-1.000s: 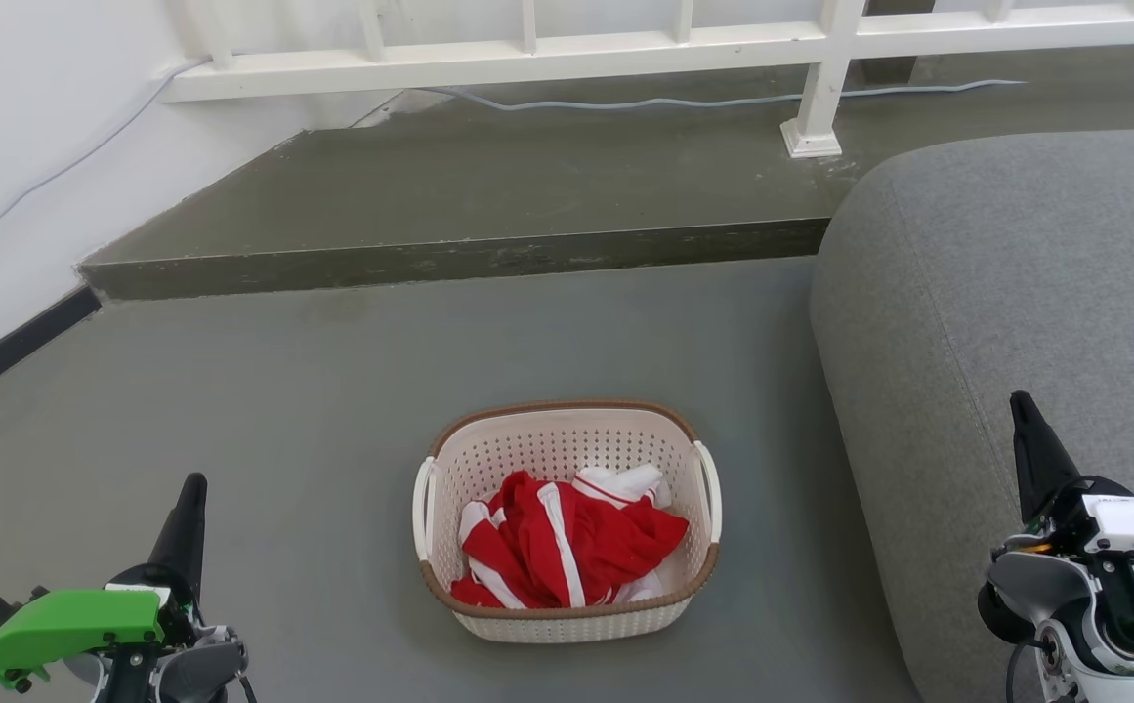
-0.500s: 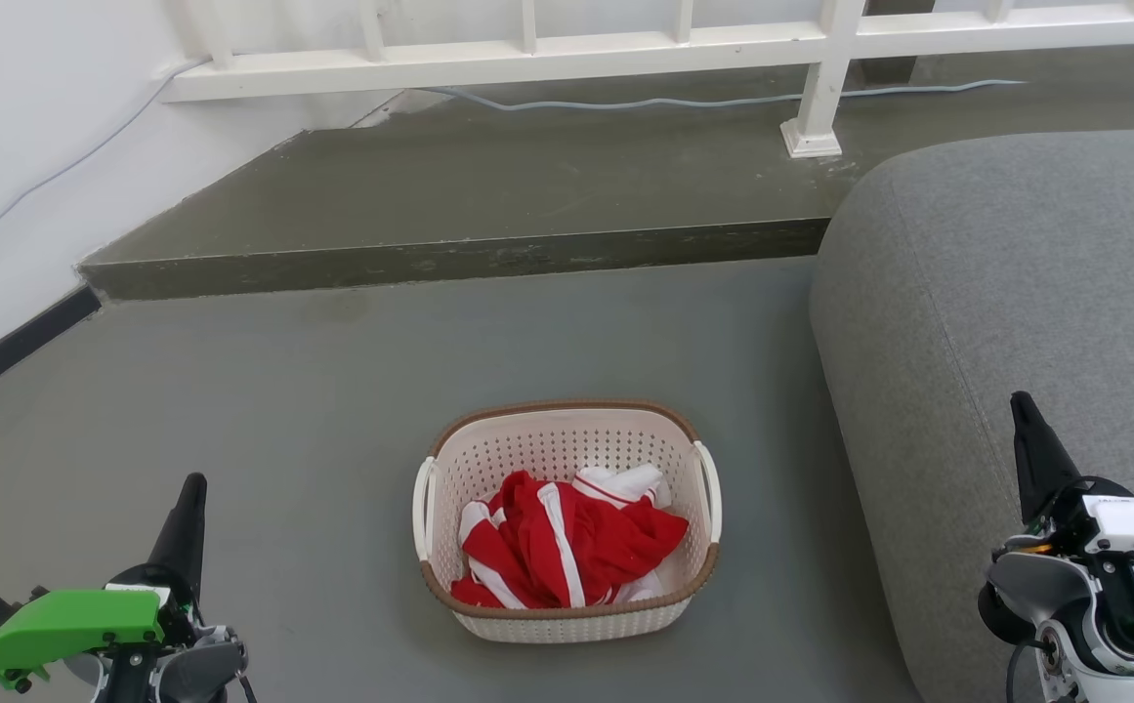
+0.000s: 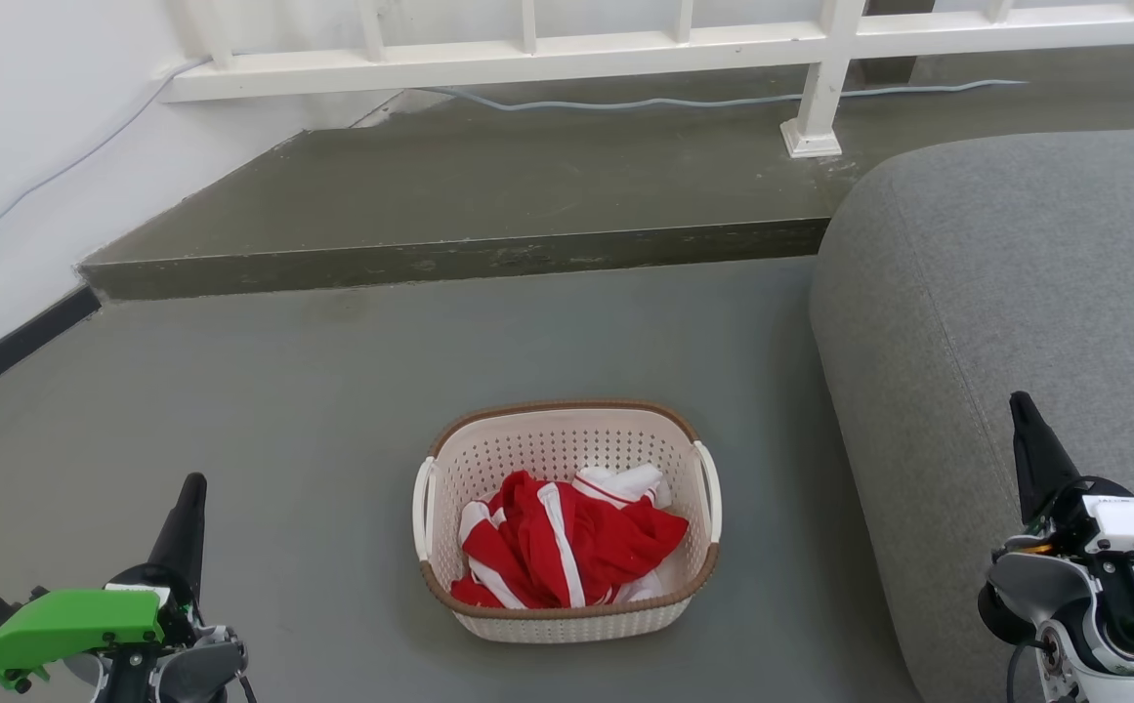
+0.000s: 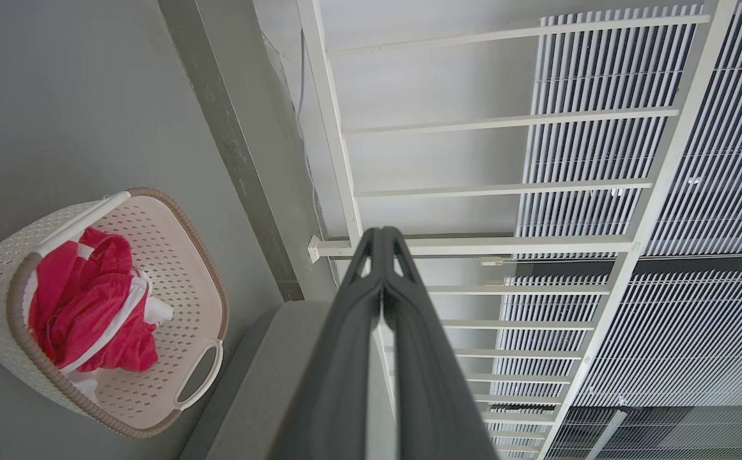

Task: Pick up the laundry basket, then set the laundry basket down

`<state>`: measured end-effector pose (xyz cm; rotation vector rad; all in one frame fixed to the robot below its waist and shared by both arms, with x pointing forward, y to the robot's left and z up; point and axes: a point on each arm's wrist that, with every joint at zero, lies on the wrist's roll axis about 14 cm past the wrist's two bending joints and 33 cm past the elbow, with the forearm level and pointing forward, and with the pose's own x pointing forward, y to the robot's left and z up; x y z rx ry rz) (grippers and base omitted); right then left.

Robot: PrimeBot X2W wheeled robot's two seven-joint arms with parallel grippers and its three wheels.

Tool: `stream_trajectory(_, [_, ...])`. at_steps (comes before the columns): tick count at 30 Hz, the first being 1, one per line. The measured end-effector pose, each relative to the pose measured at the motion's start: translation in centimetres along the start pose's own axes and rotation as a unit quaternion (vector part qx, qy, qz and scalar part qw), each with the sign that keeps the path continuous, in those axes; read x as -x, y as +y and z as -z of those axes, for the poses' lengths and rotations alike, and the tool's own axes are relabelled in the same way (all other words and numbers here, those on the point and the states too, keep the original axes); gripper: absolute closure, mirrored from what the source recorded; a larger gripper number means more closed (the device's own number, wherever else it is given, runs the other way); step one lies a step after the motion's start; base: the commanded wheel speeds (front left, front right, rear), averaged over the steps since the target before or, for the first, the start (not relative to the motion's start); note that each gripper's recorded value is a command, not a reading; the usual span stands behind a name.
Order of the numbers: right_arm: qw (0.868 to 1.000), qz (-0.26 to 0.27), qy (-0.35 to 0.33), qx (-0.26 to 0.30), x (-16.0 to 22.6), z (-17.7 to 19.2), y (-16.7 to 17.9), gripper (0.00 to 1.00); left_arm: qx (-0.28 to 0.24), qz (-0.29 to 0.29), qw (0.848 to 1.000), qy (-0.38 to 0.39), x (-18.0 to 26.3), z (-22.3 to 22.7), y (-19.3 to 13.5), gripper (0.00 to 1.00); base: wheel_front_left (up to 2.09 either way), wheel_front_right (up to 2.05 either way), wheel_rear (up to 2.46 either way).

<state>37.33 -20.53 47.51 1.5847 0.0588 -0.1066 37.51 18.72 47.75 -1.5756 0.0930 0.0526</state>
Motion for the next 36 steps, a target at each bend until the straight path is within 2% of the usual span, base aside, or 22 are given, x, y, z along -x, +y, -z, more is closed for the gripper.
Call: stream_trajectory(36, [1.000, 0.000, -0.002, -0.001, -0.01, -0.08, 0.02, 1.00, 0.000, 0.000, 1.000, 0.000, 0.00, -0.01, 0.00, 1.00, 0.00, 0.00, 0.00])
